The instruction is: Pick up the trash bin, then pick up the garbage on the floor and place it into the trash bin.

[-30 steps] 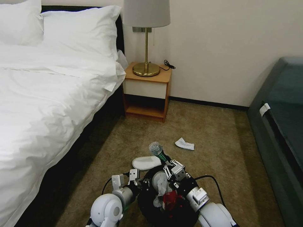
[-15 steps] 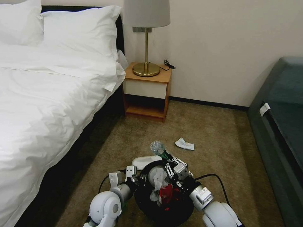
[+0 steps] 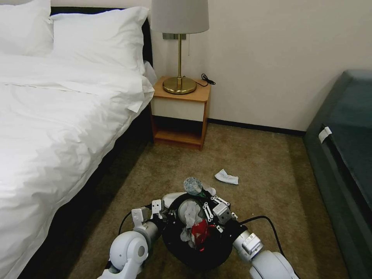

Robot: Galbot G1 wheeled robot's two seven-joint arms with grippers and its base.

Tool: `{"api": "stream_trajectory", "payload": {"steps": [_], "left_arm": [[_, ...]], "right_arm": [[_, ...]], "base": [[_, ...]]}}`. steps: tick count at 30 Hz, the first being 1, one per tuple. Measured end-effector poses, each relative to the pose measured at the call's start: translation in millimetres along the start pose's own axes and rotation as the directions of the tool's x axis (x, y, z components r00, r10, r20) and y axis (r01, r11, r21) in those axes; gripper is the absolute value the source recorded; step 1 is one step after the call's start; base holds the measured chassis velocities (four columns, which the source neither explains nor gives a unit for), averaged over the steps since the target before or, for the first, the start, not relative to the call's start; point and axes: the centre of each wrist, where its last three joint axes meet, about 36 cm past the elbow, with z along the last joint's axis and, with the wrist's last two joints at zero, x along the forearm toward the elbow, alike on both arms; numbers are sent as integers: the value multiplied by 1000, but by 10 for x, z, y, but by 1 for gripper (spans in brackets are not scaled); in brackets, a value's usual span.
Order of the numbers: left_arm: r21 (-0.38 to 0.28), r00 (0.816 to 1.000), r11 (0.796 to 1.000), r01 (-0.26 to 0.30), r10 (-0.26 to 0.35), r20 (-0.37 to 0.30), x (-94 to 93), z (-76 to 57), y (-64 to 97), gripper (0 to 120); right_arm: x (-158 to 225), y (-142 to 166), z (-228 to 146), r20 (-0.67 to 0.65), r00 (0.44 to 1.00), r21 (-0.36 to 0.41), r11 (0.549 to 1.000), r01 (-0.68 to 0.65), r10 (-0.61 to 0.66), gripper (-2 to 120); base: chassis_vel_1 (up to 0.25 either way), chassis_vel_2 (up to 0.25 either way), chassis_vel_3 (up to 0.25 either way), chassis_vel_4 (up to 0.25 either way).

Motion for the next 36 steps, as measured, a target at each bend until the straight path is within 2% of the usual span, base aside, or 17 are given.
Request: {"api": "stream_trajectory", "payload": {"steps": [19, 36], "left_arm": [[0, 999, 999, 34, -34, -16, -143, 118, 67, 0], [16, 999, 999, 43, -43, 1, -156, 67, 62, 0]], "right_arm": [[-208, 8, -264, 70, 998, -1, 1000, 7, -7, 9], [-162, 87, -84, 43, 999, -9, 1000, 10, -10, 9]], "base": [[0, 0, 0, 0], [0, 0, 0, 0]]}}
